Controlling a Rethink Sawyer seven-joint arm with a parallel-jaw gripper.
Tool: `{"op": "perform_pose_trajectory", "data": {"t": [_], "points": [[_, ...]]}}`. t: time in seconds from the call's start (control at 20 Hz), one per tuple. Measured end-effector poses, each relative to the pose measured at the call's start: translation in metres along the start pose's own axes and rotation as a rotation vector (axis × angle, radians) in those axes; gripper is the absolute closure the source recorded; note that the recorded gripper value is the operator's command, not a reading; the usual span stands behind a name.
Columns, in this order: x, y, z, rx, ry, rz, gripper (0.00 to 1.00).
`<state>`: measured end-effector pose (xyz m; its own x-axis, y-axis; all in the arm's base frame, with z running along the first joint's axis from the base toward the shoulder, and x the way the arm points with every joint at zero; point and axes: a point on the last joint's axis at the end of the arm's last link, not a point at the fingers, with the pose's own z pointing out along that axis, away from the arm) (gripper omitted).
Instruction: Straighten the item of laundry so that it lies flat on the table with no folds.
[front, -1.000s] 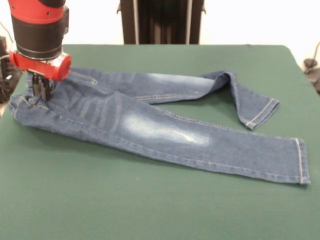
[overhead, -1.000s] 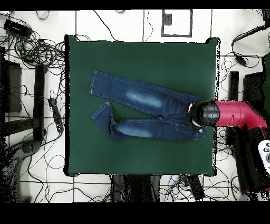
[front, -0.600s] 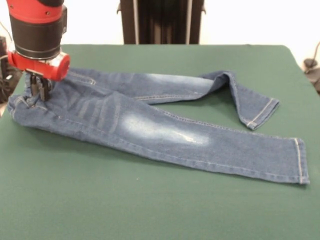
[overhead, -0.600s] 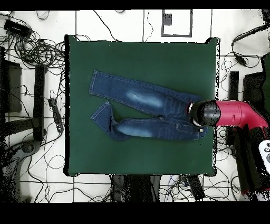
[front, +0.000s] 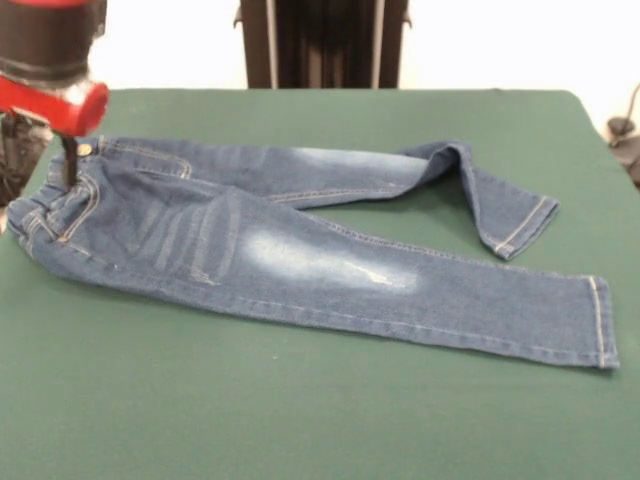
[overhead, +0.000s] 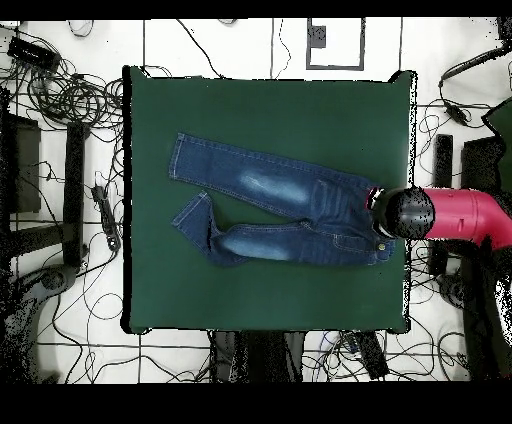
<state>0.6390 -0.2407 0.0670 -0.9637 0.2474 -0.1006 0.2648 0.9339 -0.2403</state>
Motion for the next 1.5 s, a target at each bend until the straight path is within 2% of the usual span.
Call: {"op": "perform_pose_trajectory", "data": {"t": [0.05,0.3,0.4,0.55,0.9,1.05,1.25,1.5], "points": [[-0.006,-0.004,-0.020,0.011,-0.021,0.006,0.00],[-0.009,-0.003,-0.064,0.014,-0.038,0.026,0.00],[-0.005,0.005,-0.087,-0.007,-0.035,0.045,0.00],[0.008,0.022,-0.106,-0.051,-0.009,0.068,0.00],[0.043,0.065,-0.107,-0.126,0.051,0.076,0.00],[0.067,0.097,-0.102,-0.153,0.060,0.086,0.00],[0.093,0.142,-0.102,-0.179,0.052,0.137,0.00],[0.121,0.204,-0.107,-0.194,0.030,0.239,0.00]]}}
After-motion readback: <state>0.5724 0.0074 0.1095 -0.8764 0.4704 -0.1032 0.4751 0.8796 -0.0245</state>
